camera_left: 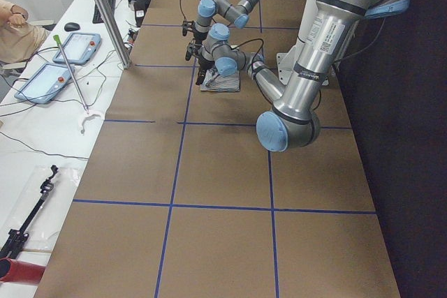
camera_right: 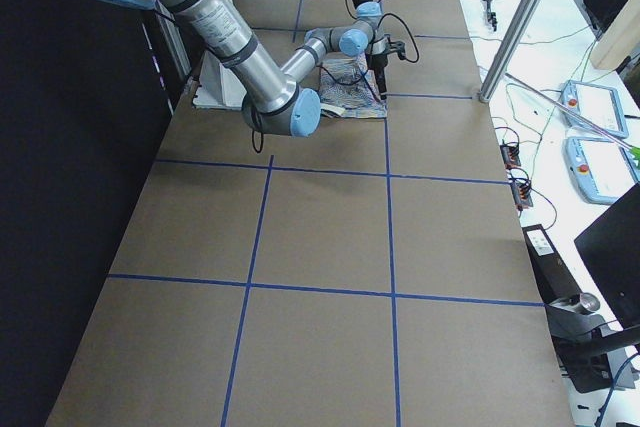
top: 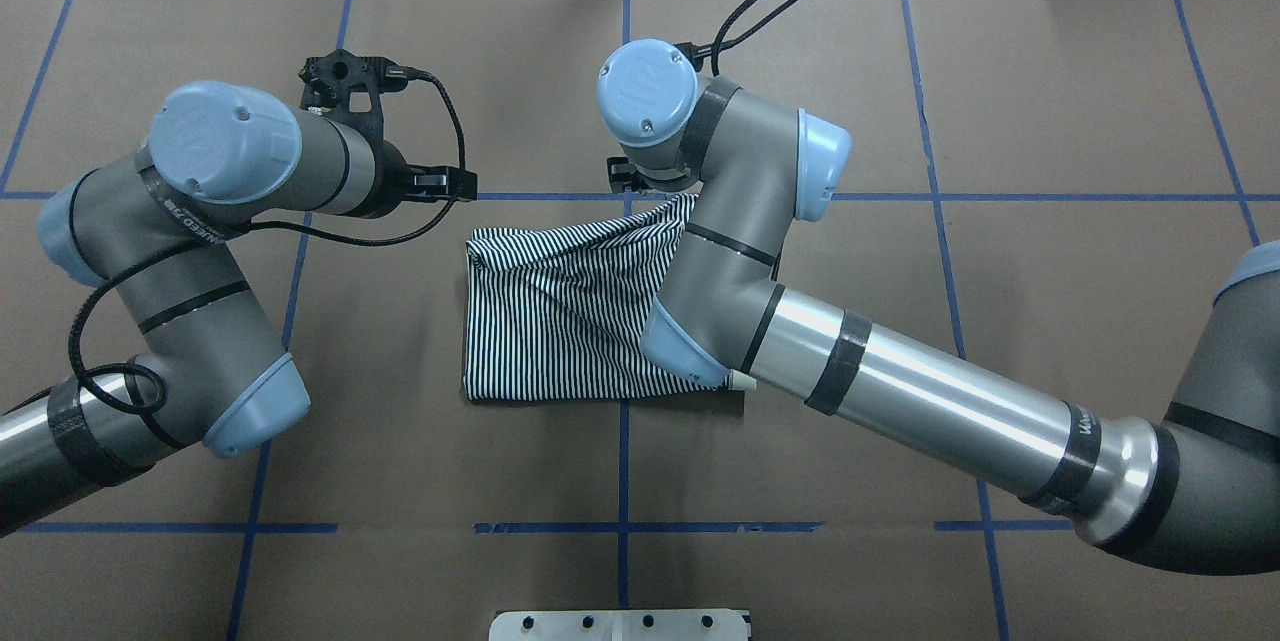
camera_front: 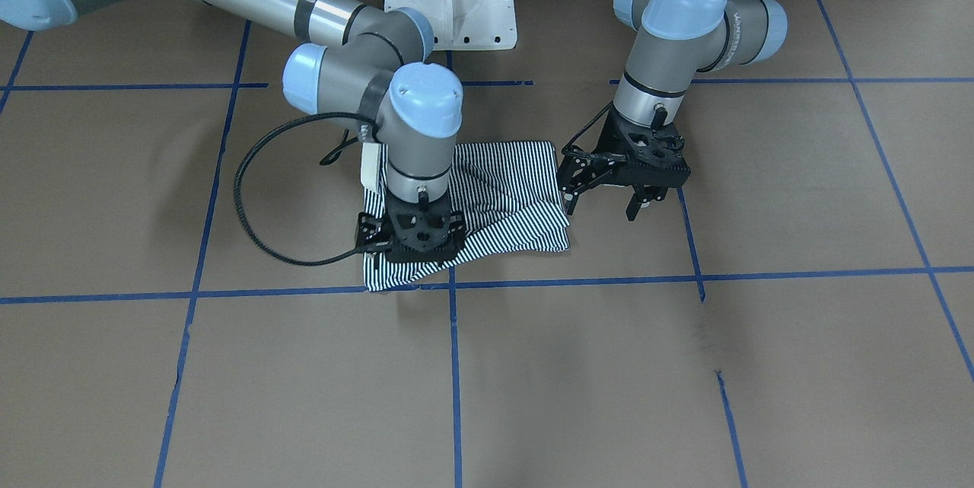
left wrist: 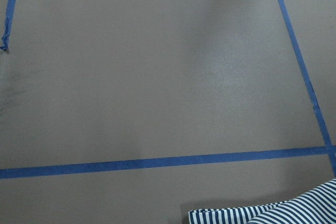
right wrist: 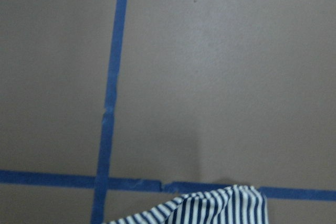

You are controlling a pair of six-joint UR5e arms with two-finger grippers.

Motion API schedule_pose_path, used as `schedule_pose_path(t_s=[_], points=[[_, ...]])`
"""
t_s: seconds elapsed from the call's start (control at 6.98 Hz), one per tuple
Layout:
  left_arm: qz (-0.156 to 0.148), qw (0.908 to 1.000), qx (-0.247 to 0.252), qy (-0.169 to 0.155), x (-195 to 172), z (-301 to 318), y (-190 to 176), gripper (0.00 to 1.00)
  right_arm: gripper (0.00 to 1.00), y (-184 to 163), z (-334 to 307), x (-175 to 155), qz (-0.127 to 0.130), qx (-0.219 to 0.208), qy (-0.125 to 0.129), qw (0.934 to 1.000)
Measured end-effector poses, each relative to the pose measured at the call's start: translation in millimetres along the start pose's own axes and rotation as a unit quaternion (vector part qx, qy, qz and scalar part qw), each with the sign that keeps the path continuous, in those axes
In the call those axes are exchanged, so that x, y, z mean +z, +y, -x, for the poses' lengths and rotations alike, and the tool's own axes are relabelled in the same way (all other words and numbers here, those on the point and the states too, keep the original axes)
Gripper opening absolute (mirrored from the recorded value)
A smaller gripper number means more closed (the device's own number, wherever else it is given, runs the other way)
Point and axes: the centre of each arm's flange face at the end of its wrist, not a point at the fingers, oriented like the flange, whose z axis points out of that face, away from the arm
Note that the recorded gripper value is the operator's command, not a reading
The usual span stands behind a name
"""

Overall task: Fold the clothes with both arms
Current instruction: 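Lower the right gripper onto the folded shirt's top edge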

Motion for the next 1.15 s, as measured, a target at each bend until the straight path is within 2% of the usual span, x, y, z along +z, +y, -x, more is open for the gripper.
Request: schedule_pose_path(t_s=[0.29, 0.72, 0.86, 1.15], points=[[0.000, 1.0000, -0.001, 0.000, 0.0, 0.2, 0.0, 1.00, 1.00, 52.5, 27.4, -3.2, 0.004, -0.011, -0.001, 0.9999], [0.000, 1.0000, -0.001, -0.001, 0.7, 0.1, -0.2, 1.00, 1.00, 97.9, 22.9, 1.0, 0.020, -0.033, 0.008, 0.9992], [0.000, 1.0000, -0.001, -0.001, 1.1, 0.1, -0.2, 1.00, 1.00, 100.9, 21.7, 5.7, 0.020, -0.039, 0.012, 0.9990], [0.000, 1.0000, -0.001, 0.001, 1.5, 0.1, -0.2, 1.00, 1.00, 80.9, 11.5, 14.6, 0.011, -0.041, 0.028, 0.9987]])
